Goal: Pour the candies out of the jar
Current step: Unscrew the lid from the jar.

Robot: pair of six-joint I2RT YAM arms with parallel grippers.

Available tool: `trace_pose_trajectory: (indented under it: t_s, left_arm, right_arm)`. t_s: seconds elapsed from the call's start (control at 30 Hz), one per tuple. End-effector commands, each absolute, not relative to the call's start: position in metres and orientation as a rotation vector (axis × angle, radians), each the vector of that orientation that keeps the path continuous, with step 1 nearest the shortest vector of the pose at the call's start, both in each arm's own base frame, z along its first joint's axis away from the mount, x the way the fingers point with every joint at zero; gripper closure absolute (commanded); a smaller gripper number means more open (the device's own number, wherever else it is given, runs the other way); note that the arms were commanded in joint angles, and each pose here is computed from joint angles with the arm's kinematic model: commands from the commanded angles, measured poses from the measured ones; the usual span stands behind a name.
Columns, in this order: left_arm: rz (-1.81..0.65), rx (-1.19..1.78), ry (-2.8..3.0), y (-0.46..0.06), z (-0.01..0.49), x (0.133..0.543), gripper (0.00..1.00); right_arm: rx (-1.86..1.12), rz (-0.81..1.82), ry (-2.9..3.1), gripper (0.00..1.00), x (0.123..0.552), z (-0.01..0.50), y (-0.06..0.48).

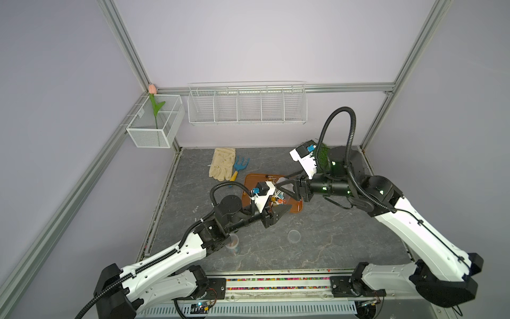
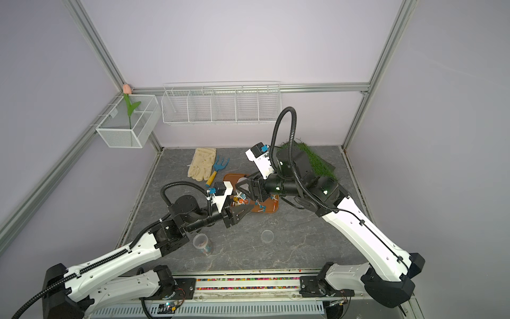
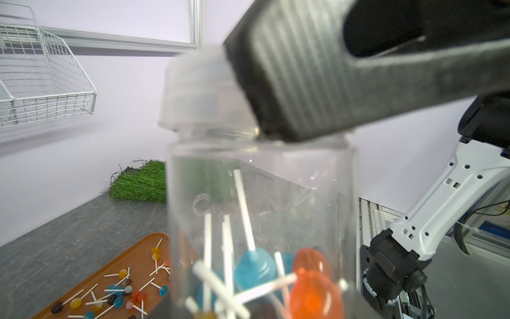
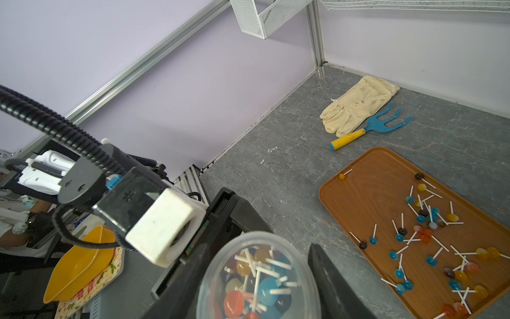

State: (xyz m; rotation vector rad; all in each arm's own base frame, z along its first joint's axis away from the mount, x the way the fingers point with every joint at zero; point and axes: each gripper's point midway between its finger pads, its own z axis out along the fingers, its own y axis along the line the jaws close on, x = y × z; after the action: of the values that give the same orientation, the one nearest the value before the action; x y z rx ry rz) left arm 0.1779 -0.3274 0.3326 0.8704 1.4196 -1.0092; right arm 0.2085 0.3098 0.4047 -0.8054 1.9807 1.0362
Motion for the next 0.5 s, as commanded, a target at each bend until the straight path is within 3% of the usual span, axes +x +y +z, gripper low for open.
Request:
trace_pose_trajectory:
  t_s: [0.0, 0.33, 0.47]
  left_arm:
    - [-1.029, 0.876, 1.378, -0.326, 0.343, 0.172, 0.64]
    - [-1.076, 0.894, 1.364, -0.329, 0.35, 0.165, 0.64]
    - [-1.098, 0.904, 1.35, -0.331, 0.355, 0.162, 0.64]
  right_arm:
    - [-0.853, 1.064, 1.91, 0.56, 0.207, 0.419, 0.317]
    - [-1.024, 1.224, 1.667, 0.58, 0.209, 0.454, 0.296]
    - [-1.248, 1.376, 1.36, 0.53, 0.175, 0.482, 0.292]
